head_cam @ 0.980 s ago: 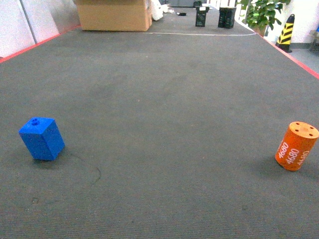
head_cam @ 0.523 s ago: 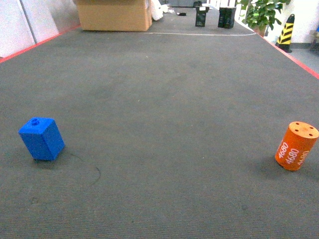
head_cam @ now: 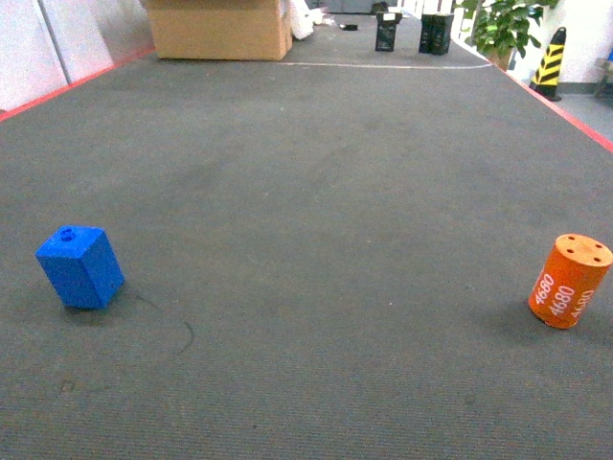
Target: Sort blue parts and orange caps into right shelf containers
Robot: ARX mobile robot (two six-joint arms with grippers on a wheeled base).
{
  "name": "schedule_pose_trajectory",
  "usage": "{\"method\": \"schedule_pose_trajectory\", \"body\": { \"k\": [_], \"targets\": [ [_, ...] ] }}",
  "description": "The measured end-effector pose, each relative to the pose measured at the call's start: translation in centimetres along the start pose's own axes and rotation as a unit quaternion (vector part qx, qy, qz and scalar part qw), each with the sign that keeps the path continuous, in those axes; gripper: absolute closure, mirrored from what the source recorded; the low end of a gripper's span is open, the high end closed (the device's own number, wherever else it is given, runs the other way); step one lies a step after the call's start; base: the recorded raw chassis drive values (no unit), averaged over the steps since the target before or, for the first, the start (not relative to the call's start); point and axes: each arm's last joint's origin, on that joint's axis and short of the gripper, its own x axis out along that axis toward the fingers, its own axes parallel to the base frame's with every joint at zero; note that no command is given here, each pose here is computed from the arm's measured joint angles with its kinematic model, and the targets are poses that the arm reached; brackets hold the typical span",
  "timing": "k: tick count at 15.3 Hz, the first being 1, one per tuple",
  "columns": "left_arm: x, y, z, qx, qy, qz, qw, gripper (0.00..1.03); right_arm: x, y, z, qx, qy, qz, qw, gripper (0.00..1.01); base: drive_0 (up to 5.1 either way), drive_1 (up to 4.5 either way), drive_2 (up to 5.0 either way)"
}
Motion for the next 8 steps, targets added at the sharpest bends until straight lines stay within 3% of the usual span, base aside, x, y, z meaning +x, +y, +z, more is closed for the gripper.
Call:
{"method": "schedule_pose_trajectory", "body": {
  "k": [8],
  "targets": [
    [0.0, 0.0, 0.0, 0.0, 0.0, 0.0, 1.0, 0.05, 0.0, 0.0, 0.0, 0.0, 0.0, 0.0, 1.0, 0.03, 0.0, 0.0, 0.0]
  ]
}}
